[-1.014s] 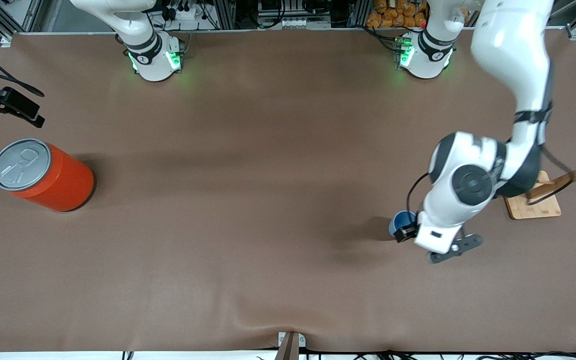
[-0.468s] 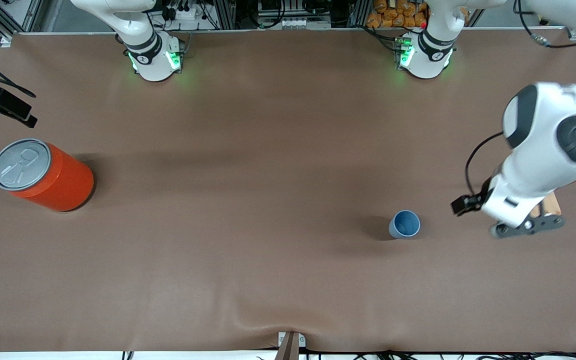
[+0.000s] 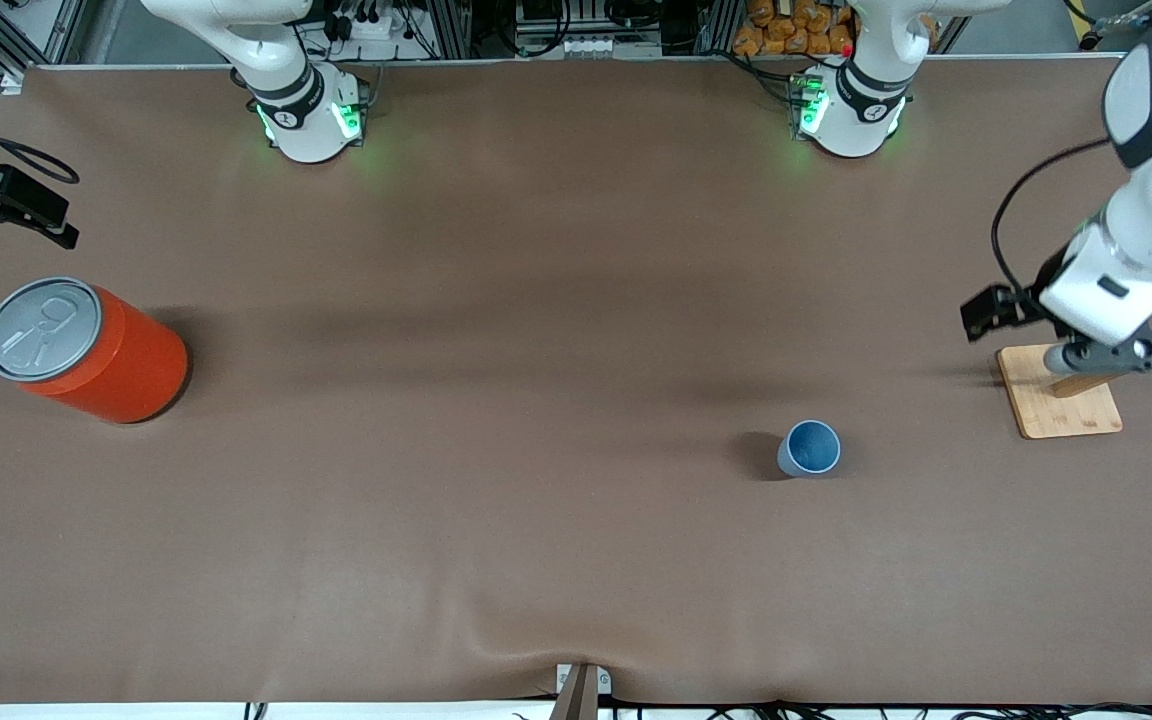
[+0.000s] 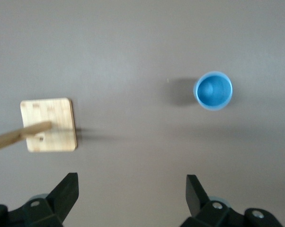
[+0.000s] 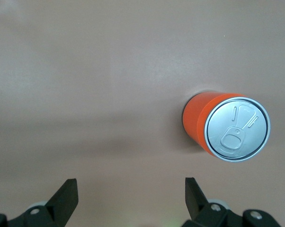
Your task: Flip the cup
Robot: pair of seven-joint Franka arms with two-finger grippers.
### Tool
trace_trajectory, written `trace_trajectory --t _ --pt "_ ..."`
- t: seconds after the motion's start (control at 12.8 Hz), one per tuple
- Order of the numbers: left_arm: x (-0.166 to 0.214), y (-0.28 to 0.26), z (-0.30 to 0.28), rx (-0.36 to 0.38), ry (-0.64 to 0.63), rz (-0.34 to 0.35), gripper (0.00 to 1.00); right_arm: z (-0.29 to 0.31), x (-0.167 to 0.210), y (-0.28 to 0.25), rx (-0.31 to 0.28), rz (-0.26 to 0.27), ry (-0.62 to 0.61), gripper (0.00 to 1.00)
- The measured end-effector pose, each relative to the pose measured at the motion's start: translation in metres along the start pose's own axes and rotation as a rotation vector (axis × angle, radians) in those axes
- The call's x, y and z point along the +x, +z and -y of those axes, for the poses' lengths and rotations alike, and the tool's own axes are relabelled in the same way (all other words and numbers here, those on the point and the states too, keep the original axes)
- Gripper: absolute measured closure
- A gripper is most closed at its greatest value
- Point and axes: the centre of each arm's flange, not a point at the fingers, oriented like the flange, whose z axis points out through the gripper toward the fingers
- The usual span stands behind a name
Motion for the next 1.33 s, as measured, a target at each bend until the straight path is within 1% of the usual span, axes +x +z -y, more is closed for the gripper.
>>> trace_trajectory --t 0.23,0.47,0.62,0.94,1.33 --pt "-0.023 -0.025 -0.006 0.007 0.077 0.035 0.0 0.001 0.0 0.0 0.0 0.0 -0.007 0.0" --pt "-0.039 -0.046 0.023 0.007 0.134 0.038 0.0 0.002 0.0 0.0 0.0 0.0 -0.01 0.0" --pt "-0.045 -0.054 0.039 -0.012 0.135 0.037 0.0 0.002 0.0 0.0 0.0 0.0 -0.012 0.0" --pt "-0.053 -0.071 0.035 -0.077 0.126 0.038 0.0 0.002 0.0 0.0 0.0 0.0 -0.012 0.0" --pt "-0.054 -0.074 0.035 -0.083 0.107 0.034 0.0 0.002 0.0 0.0 0.0 0.0 -0.013 0.0"
